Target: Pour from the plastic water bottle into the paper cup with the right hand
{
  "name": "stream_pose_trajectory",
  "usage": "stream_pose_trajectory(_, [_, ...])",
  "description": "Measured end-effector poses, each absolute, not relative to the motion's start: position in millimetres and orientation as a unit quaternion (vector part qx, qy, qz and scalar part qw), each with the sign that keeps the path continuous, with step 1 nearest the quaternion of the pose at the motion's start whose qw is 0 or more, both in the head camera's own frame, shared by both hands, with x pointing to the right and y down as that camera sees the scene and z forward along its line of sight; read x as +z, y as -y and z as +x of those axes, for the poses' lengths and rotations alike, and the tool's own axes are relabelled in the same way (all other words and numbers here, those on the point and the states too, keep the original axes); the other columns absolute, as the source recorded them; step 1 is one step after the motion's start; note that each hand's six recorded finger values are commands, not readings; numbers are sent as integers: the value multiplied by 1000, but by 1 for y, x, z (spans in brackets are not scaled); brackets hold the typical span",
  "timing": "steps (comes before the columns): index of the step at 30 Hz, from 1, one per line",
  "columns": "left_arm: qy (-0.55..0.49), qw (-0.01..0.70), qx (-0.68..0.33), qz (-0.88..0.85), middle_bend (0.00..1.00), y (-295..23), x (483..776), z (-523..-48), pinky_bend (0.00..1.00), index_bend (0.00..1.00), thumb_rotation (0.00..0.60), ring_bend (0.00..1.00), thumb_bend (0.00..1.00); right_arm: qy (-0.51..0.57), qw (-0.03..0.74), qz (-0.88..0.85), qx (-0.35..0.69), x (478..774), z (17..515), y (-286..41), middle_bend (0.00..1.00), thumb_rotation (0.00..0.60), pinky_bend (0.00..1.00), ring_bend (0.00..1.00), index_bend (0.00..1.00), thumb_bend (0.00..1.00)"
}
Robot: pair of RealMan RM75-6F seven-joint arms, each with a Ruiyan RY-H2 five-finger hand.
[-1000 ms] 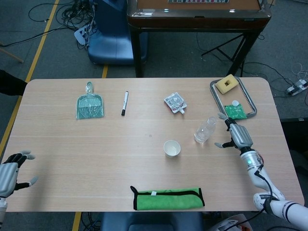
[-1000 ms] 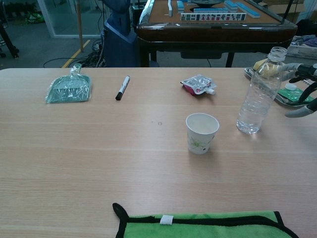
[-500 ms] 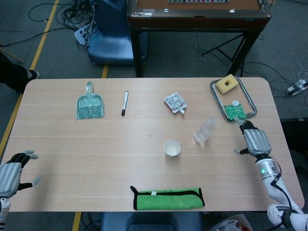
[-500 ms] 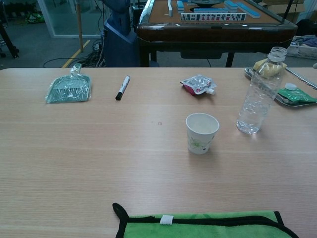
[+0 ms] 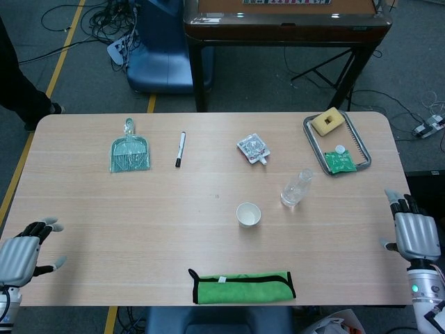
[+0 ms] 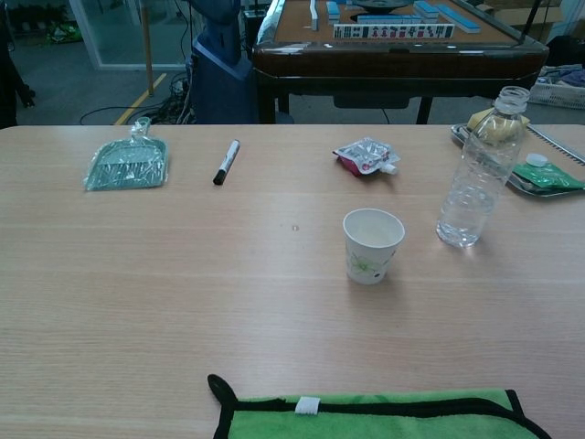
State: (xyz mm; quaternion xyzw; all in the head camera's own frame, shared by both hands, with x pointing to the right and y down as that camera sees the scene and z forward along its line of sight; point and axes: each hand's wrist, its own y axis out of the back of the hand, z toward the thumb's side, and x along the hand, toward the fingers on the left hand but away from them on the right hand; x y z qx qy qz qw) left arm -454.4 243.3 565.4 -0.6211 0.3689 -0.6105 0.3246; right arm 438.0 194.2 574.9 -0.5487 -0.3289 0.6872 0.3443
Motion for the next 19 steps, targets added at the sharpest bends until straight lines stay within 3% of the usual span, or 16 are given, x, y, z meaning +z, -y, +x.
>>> stream_pose_trajectory(7, [-369,330,-606,-623,236,-244,565,-451,472,347,600,232,147,343,350,-546,679,560,439,-222,127,600,325,79,54,0])
stream_pose_trajectory(19, [-376,337,-596,-625,236,-242,564,-450,472,351,600,232,146,325,368,-547,678,546,427,-239,127,600,325,79,54,0])
